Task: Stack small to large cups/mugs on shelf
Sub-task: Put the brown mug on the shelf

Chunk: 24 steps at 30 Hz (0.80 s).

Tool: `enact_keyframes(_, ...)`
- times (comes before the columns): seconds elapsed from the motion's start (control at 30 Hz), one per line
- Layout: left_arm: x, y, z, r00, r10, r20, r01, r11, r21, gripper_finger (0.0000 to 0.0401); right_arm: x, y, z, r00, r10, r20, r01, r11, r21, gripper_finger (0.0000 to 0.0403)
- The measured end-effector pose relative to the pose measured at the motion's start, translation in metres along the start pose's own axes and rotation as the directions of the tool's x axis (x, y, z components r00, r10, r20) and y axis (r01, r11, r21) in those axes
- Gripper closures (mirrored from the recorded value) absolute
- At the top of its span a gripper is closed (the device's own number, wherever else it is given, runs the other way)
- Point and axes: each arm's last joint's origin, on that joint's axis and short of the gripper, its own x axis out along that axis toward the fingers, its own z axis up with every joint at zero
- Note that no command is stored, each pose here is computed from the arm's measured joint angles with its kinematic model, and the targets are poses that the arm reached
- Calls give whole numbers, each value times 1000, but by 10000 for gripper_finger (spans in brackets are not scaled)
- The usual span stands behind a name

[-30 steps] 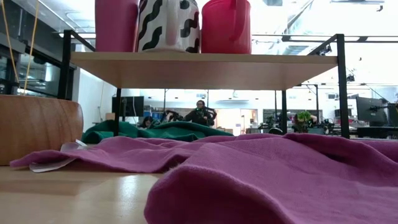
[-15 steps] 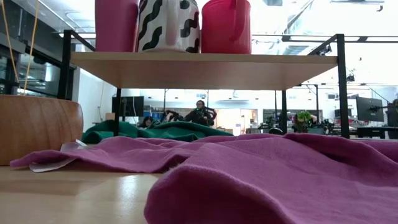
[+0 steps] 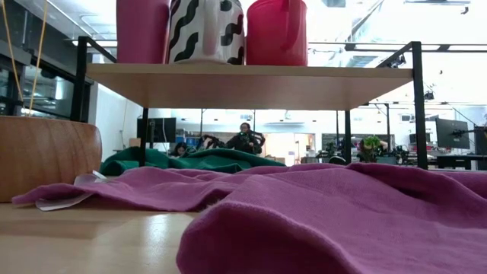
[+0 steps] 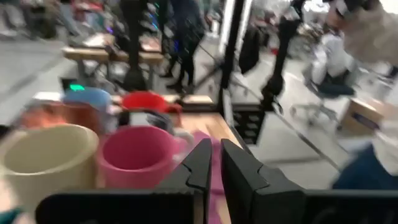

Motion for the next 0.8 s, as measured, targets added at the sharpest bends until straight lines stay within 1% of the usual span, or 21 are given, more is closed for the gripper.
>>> enact_keyframes(0.17, 20, -12, -9, 988, -75, -137, 73, 997, -24, 377, 0, 0, -2, 1000, 10, -20, -10, 1000, -5, 350)
enact_keyframes(0.3, 37, -20, -20, 955, -115, -273, 104, 993, -55, 377, 0, 0, -3, 999, 10, -38, -11, 1000, -6, 350)
enact_keyframes(0.43, 52, -28, -27, 926, -128, -355, 113, 992, -63, 374, -1, -1, -6, 998, 6, -63, -6, 1000, -2, 350)
enact_keyframes(0.53, 61, -32, -32, 906, -139, -401, 116, 990, -80, 350, -2, -1, -7, 997, 25, -75, -25, 1000, -2, 350)
enact_keyframes(0.67, 73, -38, -38, 882, -156, -444, 120, 987, -109, 299, -8, 0, -7, 997, 40, -69, -40, 999, -9, 350)
enact_keyframes(0.8, 85, -45, -47, 835, -183, -519, 132, 982, -134, 260, -17, 1, -8, 997, 42, -66, -43, 999, -15, 350)
